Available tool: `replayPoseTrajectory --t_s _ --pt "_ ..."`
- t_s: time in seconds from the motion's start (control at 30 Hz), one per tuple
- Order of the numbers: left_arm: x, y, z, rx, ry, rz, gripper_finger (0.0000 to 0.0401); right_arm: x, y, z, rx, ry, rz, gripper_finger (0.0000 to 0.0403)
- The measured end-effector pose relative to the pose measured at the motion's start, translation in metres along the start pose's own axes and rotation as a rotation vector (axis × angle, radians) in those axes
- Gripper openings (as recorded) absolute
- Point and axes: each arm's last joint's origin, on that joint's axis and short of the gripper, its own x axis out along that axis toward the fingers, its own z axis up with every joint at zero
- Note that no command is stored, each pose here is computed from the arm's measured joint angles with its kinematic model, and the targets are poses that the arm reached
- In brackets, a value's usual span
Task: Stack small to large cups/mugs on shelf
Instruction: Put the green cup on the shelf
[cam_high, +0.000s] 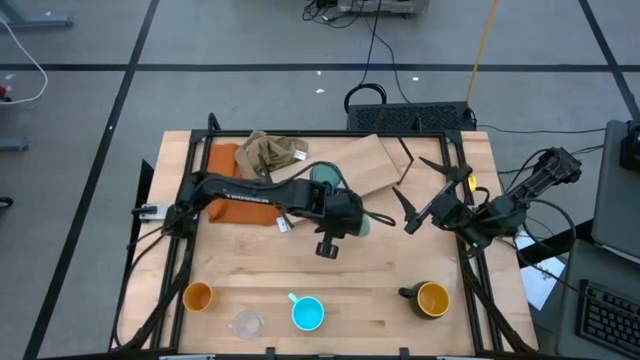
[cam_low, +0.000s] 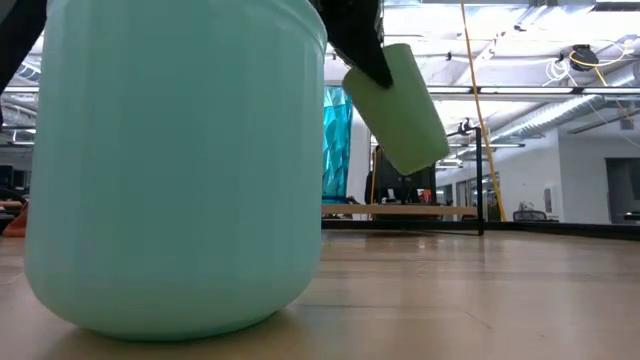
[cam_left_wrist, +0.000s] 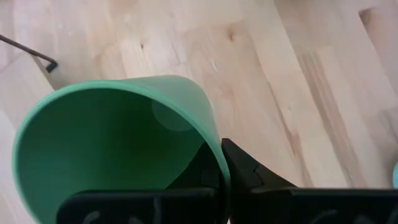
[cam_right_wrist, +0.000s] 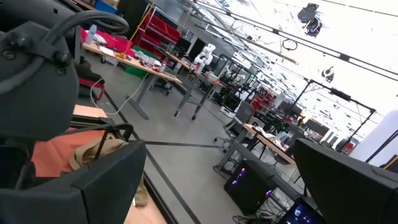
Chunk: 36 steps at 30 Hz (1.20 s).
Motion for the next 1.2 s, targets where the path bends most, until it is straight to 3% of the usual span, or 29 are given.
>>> replayPoseTrajectory --t_s 0.63,1.2 --pt "0.009 -0.010 -0.015 0.000 0.178 -0.044 0.0000 0.000 0.000 0.000 0.025 0.000 0.001 0.0396" --pt "0.017 -0.012 -0.018 -0.019 0.202 -0.094 0.0000 0.000 0.005 -0.005 0.015 0.013 0.014 0.0396"
